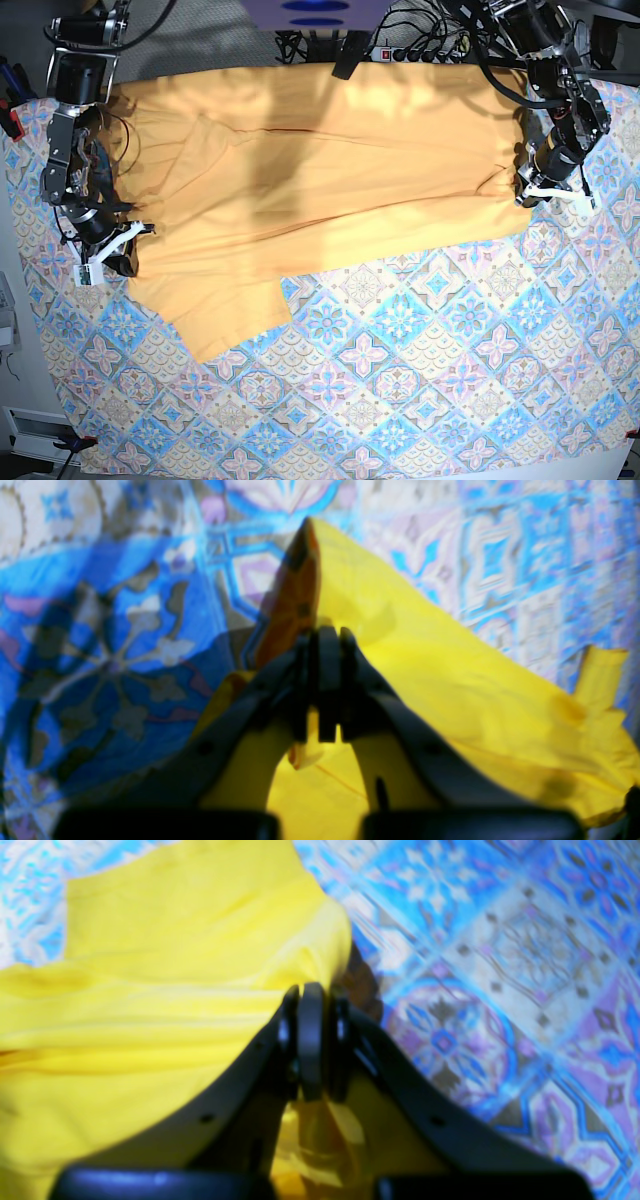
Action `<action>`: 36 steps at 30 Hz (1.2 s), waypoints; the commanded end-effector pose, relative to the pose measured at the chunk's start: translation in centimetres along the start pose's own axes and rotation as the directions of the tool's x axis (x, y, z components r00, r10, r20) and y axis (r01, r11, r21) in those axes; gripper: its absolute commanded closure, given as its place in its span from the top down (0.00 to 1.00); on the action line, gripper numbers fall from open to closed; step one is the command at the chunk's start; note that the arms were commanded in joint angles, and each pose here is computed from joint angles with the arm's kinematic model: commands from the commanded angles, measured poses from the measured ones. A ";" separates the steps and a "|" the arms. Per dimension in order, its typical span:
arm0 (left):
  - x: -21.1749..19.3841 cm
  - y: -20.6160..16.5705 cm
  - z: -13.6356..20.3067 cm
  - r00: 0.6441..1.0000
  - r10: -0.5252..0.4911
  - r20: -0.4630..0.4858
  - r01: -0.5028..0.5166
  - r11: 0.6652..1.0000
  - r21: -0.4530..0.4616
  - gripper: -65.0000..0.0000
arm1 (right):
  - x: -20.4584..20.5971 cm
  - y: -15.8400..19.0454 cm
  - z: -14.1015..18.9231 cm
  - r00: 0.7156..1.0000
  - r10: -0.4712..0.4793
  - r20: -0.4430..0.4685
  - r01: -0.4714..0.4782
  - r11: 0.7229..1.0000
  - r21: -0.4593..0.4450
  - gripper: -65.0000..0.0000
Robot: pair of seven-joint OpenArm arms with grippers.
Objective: Fold the T-shirt properly
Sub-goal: 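Drag the held side edges toward the robot with both grippers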
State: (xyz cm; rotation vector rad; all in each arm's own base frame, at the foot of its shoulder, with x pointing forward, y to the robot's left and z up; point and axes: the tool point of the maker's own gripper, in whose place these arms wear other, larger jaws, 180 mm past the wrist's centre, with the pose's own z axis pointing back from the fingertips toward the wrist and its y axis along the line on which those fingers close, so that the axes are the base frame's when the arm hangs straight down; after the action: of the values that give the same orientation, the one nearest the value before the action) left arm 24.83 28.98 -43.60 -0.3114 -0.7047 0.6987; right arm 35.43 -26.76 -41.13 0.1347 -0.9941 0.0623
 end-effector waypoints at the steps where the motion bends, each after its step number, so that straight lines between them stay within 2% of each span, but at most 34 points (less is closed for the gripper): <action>1: 1.3 -0.5 0.7 0.999 -0.019 0.039 0.019 1.000 -0.017 0.00 | 2.4 -0.8 0.2 0.998 0.017 0.064 -0.016 1.000 -0.011 0.01; 7: 2.3 -1.5 2.4 0.994 -0.068 0.083 0.071 0.997 -0.032 0.00 | 0.9 -0.6 0.9 0.999 0.016 0.039 -0.016 1.000 -0.009 0.01; 12: 2.6 -0.9 2.6 0.993 -0.083 0.083 0.085 0.996 -0.017 0.00 | 0.7 0.3 2.1 0.997 0.051 0.049 -0.052 0.999 0.005 0.01; 17: 2.6 -0.7 2.7 0.993 -0.088 0.082 0.089 0.996 -0.010 0.00 | 0.5 -1.3 4.0 0.997 0.047 0.062 -0.044 0.998 -0.043 0.01; 22: 2.6 0.1 3.1 0.992 -0.101 0.076 0.100 0.995 0.006 0.00 | -0.8 -2.4 5.1 0.999 0.029 0.041 -0.026 0.997 -0.074 0.01; 36: 1.8 3.4 4.8 0.995 -0.084 0.062 0.079 0.994 0.076 0.00 | -3.4 -2.1 6.3 1.000 0.029 -0.012 -0.030 0.997 -0.069 0.01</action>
State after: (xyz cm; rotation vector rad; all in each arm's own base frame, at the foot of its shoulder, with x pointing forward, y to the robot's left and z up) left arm 20.39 31.43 -42.18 -0.2276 -0.6997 0.6706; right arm 27.44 -28.52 -42.65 0.0856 -0.9254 0.0503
